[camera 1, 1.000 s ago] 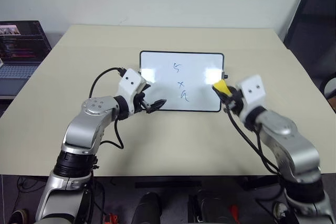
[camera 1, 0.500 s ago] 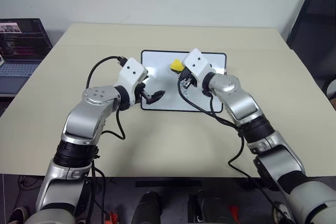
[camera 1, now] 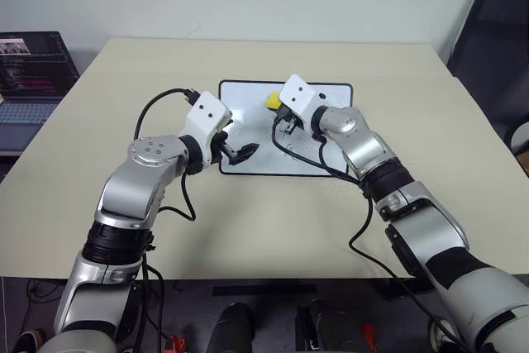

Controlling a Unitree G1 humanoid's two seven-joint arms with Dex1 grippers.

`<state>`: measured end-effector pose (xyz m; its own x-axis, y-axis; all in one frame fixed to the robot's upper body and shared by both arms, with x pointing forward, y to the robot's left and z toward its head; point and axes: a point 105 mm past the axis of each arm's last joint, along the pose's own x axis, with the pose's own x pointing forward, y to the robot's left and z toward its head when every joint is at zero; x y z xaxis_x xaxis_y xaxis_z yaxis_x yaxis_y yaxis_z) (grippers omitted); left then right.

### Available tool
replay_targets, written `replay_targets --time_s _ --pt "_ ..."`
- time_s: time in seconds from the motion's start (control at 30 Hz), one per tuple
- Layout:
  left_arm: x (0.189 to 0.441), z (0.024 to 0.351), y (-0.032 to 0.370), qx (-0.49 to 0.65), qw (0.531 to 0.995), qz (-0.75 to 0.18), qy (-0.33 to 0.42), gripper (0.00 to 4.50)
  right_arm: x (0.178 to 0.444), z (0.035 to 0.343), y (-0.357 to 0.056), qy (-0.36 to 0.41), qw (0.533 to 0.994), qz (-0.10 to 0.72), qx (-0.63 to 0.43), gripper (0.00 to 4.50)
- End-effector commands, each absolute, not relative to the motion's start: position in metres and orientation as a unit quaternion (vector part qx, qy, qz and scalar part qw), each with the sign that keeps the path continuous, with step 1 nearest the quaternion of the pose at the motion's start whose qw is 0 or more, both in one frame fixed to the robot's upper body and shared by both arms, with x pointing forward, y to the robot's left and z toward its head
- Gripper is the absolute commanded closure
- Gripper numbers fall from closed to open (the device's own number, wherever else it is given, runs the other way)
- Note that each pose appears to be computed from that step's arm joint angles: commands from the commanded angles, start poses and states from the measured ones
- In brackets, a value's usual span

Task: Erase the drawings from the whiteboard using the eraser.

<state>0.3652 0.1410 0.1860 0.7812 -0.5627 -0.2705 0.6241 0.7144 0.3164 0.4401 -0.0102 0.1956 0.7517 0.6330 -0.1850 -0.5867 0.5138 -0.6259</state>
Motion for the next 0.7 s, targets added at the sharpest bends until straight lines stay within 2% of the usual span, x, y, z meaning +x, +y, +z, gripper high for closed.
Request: replay_targets --time_s 0.03,0.2,0.43,0.53,0.7 --pt "0.363 0.194 0.142 0.213 0.92 -0.324 0.057 0.0 0.44 0.197 -0.014 -0.037 0.869 0.346 -0.351 3.55" --pt "0.363 0.192 0.142 0.218 0.917 -0.328 0.057 0.0 0.451 0.216 -0.026 -0.064 0.887 0.292 -0.352 3.55" --pt "0.362 0.187 0.141 0.215 0.915 -0.335 0.061 0.0 0.438 0.175 -0.027 0.004 0.847 0.359 -0.392 3.55" --pt "0.361 0.185 0.141 0.215 0.915 -0.337 0.063 0.0 0.433 0.169 -0.026 0.01 0.833 0.371 -0.41 3.55" --pt "0.361 0.185 0.142 0.216 0.914 -0.337 0.064 0.0 0.451 0.21 -0.035 -0.067 0.864 0.281 -0.412 3.55"
